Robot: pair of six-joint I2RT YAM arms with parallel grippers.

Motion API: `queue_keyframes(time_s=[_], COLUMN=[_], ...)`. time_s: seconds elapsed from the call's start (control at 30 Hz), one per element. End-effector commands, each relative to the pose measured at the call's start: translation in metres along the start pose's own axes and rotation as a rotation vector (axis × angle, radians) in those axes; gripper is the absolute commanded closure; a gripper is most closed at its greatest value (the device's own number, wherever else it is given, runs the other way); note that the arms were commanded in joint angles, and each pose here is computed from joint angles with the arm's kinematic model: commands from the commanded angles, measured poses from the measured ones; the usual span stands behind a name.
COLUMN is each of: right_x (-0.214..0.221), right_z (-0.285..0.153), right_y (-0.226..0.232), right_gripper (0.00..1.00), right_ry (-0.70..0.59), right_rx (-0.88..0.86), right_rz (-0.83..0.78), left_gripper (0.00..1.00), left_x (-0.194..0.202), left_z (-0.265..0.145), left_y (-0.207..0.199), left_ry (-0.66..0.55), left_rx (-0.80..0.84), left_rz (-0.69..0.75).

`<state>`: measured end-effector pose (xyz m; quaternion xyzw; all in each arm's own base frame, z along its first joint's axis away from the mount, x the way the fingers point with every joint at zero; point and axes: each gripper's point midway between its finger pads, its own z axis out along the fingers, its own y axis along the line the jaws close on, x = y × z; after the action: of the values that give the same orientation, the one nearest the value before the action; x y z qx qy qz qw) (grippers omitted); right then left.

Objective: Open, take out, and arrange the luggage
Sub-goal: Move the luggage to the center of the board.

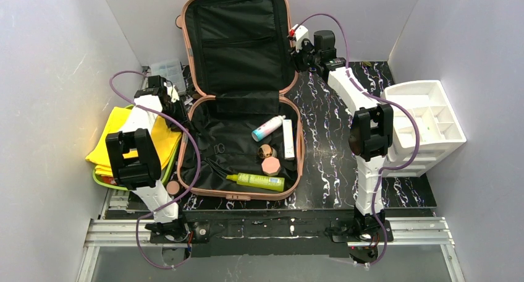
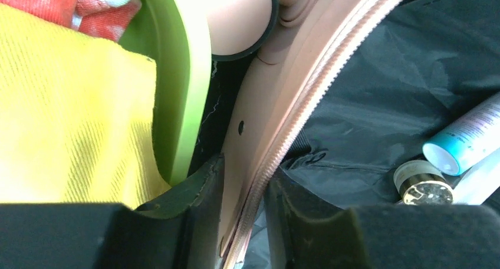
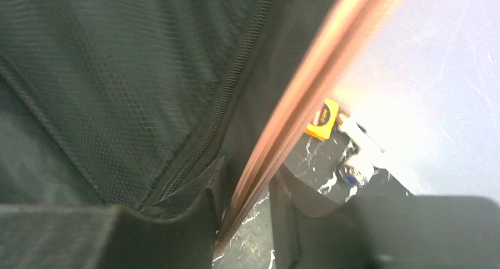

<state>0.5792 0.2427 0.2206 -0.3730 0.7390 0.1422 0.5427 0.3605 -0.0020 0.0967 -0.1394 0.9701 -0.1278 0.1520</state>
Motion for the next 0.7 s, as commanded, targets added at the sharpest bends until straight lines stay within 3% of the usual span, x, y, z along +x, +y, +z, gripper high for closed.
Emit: queue_keyframes(time_s=[0.0,0.07,0.13,0.23,0.33,0.43,0.67], right_x=[-0.070,-0.083,-0.094,-0.101,-0.092,-0.072,-0.003], right_z=[-0.014,-0.034,-0.056,-0.097,-0.143,-0.193,-0.301], right_y=[0.097,0.090,0.084,0.079,0.068,0.053,0.001], right_gripper=[0.49,0.32,0.22,0.14,0.09,0.02,0.02], right_ry=[-0.142,-0.133,-0.115,-0.088,-0.032,0.025,0.254], right_rx=[-0.308,-0.256,-0.211,-0.161,-0.048,0.092,0.512], right_rz=[-0.080,-0.083,-0.093,-0.099,-0.105,-0.118,-0.073], left_gripper=[0.64,0.48,0.38,0.24,0.03,0.02,0.02], left_x=[-0.011,-0.016,-0.019,-0.019,-0.019,-0.020,-0.020], left_z=[0.007,-0.005,-0.015,-0.028,-0.044,-0.063,-0.098], left_y=[0.036,0.027,0.020,0.011,-0.001,-0.010,-0.037], left_ry=[-0.070,-0.105,-0.133,-0.162,-0.200,-0.245,-0.311], left_rx=[-0.110,-0.079,-0.049,-0.012,0.037,0.071,0.188], left_rz=[-0.051,-0.040,-0.031,-0.022,-0.001,0.029,0.176])
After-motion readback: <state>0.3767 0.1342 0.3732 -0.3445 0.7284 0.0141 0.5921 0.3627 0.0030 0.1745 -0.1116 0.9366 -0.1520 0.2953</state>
